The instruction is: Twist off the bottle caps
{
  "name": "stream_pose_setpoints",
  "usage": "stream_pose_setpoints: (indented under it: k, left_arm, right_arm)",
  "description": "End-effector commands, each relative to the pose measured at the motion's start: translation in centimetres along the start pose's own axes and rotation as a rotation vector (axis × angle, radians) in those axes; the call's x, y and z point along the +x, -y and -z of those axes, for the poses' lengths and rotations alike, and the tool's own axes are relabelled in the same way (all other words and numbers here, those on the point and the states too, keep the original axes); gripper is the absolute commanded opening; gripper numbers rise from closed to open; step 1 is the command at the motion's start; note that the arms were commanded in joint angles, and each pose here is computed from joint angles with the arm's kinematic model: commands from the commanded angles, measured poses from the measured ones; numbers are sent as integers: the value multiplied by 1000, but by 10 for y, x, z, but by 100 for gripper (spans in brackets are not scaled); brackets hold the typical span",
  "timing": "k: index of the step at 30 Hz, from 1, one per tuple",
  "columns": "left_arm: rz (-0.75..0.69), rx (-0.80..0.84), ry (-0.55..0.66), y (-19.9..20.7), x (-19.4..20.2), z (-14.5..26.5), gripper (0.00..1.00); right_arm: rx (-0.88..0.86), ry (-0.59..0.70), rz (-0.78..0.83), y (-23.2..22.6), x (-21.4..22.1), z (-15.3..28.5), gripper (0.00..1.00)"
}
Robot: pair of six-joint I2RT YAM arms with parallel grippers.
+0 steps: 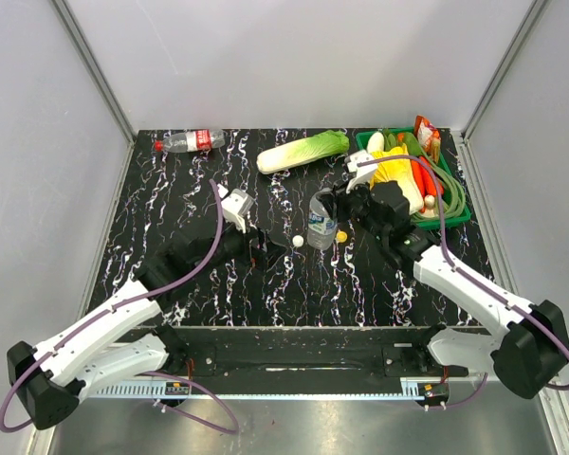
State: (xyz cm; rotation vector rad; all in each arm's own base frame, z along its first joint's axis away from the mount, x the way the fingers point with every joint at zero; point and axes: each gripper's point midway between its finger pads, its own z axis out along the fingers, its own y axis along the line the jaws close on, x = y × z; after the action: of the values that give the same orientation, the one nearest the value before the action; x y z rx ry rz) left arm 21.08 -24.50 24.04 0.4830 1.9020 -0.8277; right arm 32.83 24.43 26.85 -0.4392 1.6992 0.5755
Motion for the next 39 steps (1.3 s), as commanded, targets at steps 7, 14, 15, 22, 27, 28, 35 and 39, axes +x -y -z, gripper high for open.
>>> stream_pose_setpoints:
  k: [7,14,15,22,27,28,35,39]
  left_arm:
    - [2,-53,18,-9,-4,-3,99]
    - [14,-76,16,-13,-2,-2,99]
    - [16,-78,15,-13,-2,-2,99]
    - [31,-127,-3,-22,2,-4,99]
    - [72,-249,-5,-41,3,-2,99]
    - [80,-268,-6,-45,3,-1,99]
    - [112,-293,24,-51,0,2,99]
    - [141,-304,-14,-56,7,-2,99]
  right_arm:
    - [102,195,53,20,1,-18,0]
    - [138,167,60,26,21,-20,8]
    - [142,159,60,27,24,-20,11]
    - [123,116,56,23,39,-17,38]
    - [105,129,34,18,31,-10,67]
    - [97,132,38,17,26,-8,70]
    - [36,211,5,0,-21,13,96]
    - [-1,210,-10,-9,-36,17,100]
